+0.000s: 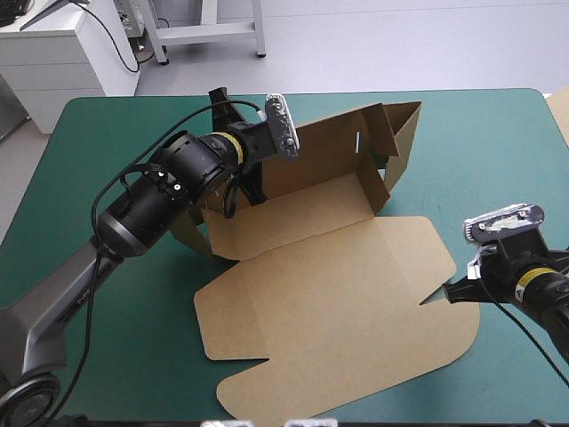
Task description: Fold the box
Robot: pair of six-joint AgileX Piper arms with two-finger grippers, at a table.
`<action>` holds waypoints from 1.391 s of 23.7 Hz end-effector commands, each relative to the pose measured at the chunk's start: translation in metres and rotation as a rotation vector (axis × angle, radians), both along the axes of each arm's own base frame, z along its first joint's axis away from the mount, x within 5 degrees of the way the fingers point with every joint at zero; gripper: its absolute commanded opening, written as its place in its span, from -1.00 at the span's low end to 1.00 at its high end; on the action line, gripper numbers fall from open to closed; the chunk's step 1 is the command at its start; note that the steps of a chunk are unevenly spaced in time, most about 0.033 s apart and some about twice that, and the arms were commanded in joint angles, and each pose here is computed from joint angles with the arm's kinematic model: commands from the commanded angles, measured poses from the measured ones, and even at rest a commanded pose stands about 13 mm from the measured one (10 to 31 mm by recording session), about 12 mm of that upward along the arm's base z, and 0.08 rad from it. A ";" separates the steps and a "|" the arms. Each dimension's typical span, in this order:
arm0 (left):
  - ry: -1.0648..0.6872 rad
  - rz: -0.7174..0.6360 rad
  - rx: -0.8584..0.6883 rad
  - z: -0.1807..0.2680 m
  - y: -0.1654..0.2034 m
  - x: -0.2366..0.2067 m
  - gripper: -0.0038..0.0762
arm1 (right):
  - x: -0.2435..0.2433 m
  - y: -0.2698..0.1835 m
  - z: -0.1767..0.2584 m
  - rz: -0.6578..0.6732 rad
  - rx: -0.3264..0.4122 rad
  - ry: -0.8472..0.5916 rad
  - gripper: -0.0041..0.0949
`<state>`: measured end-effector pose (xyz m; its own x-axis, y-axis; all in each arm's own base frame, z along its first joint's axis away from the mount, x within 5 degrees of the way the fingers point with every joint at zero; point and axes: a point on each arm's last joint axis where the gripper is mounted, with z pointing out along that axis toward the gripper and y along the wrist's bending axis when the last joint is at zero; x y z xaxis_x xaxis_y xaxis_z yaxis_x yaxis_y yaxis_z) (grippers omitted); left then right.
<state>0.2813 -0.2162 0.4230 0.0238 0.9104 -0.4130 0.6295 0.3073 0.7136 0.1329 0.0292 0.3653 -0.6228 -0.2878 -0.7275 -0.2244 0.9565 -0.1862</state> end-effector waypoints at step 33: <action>-0.284 -0.395 0.267 -0.086 0.013 -0.039 -0.92 | 0.013 0.012 0.070 0.053 0.156 -0.234 -0.95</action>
<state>0.2462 -0.2028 0.3334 0.4257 0.8982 -0.1099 0.4734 -0.1175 0.8730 0.1378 0.0382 0.4126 -0.5109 -0.2019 -0.8356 -0.2387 0.9671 -0.0877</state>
